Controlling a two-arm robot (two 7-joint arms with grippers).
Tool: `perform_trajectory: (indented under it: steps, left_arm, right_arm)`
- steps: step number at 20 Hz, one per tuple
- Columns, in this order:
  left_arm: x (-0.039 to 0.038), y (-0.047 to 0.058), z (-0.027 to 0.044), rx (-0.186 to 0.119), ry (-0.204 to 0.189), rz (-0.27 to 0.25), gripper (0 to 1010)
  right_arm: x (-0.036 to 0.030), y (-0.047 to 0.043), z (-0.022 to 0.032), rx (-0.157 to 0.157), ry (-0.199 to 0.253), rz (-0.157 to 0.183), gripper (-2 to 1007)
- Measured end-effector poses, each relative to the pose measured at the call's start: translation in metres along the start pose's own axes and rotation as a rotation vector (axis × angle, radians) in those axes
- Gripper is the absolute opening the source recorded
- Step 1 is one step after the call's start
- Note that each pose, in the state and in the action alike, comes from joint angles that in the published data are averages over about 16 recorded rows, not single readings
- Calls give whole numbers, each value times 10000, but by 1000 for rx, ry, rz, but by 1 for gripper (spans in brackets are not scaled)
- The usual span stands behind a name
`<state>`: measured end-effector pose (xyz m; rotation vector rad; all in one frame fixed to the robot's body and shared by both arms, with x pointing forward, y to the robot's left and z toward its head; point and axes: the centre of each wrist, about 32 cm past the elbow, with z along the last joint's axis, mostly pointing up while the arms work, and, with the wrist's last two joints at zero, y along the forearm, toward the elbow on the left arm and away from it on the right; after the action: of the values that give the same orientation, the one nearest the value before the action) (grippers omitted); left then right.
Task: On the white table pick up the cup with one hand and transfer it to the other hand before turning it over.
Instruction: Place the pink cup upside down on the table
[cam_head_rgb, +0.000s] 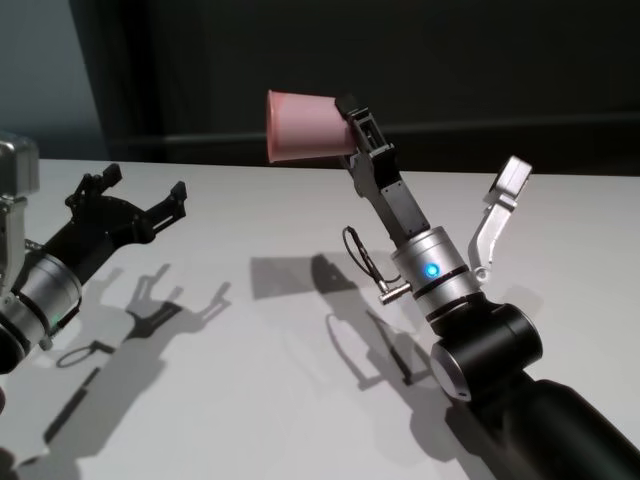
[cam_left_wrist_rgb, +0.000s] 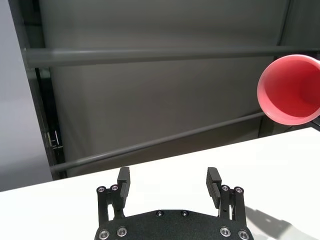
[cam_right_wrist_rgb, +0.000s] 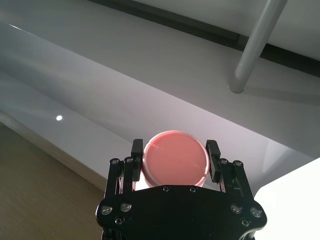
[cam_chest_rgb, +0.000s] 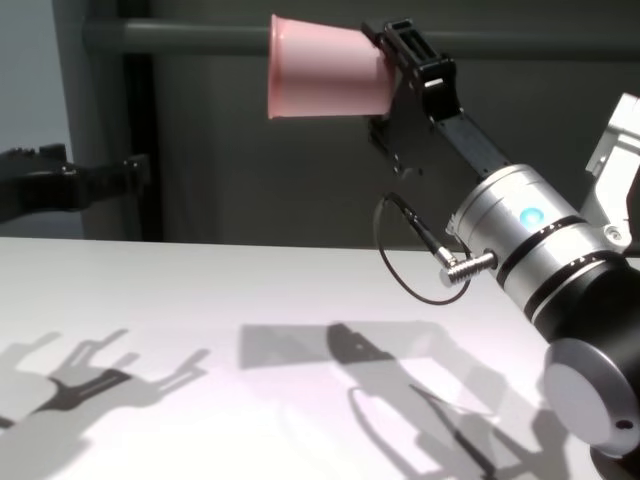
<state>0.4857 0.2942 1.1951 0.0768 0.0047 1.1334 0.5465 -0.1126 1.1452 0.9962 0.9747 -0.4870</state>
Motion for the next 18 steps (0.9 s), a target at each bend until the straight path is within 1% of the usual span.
perform_trajectory:
  steps: [5,9,14,18]
  left_arm:
    - [-96,44,-55,51,60,40,1001]
    - [-173,63,-116,79,118,49,1001]
    - [-256,82,-205,92,189,40,1001]
    - [-305,101,-278,89,233,22,1001]
  right_arm:
    - [-4,-4,-7,-3,-3,-5,738]
    - [-10,-6,-16,-6,-7,-9,738]
    - [-20,-9,-31,-10,-11,-12,738]
    - [-26,-12,-47,-14,-13,-15,738]
